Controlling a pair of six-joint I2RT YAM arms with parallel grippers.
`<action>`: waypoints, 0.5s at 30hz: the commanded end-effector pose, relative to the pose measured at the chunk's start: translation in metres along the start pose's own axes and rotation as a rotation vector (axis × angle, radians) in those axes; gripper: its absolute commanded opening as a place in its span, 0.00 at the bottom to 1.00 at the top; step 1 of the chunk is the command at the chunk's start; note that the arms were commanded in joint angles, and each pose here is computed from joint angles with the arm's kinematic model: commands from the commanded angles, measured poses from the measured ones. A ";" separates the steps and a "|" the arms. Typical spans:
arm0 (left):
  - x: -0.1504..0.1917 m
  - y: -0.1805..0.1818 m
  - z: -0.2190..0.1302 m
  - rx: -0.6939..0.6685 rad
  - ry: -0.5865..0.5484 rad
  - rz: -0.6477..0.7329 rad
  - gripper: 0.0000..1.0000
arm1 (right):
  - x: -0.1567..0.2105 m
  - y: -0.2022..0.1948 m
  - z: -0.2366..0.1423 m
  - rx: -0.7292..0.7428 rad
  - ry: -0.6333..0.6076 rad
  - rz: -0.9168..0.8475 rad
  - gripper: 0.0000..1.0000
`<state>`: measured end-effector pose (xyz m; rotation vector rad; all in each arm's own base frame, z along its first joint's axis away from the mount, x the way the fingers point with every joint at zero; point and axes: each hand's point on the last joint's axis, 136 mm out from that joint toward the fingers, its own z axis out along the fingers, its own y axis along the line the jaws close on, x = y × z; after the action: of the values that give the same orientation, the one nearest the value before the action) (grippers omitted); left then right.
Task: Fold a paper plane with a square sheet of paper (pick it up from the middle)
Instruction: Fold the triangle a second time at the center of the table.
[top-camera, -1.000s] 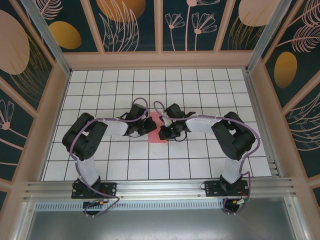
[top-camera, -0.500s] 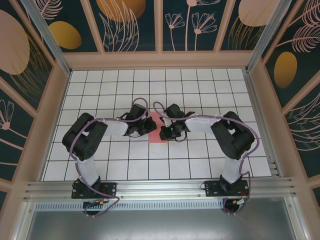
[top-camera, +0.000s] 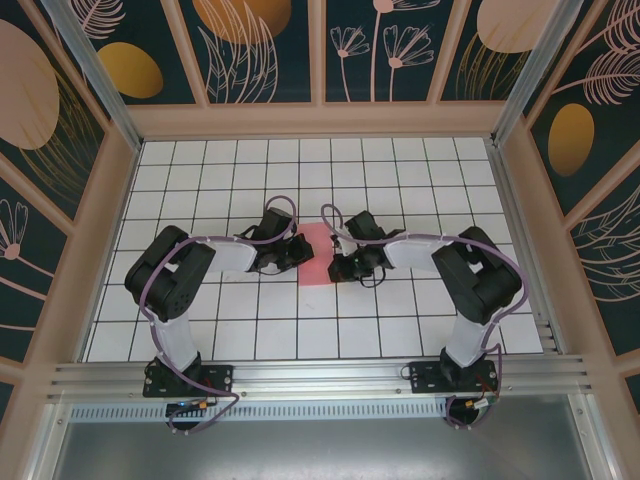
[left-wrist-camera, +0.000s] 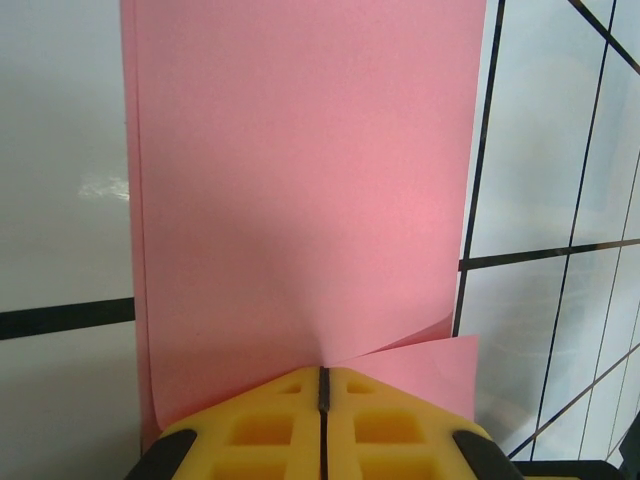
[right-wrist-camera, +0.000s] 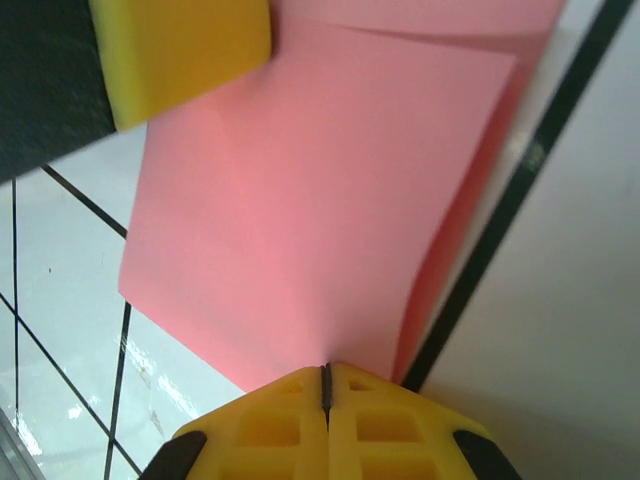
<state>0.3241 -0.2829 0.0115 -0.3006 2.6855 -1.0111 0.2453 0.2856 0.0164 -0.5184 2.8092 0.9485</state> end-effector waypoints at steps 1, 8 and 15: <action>0.029 0.064 0.010 -0.219 0.068 -0.066 0.09 | 0.035 -0.011 -0.007 0.022 0.099 0.065 0.05; 0.028 0.057 0.010 -0.190 0.072 -0.060 0.09 | -0.002 0.018 -0.025 -0.048 0.009 0.030 0.06; 0.028 0.055 0.010 -0.184 0.073 -0.061 0.10 | -0.030 0.025 -0.011 -0.061 -0.010 0.026 0.07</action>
<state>0.3238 -0.2833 0.0116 -0.2987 2.6860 -1.0132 0.2577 0.2957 0.0488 -0.4908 2.7815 1.0135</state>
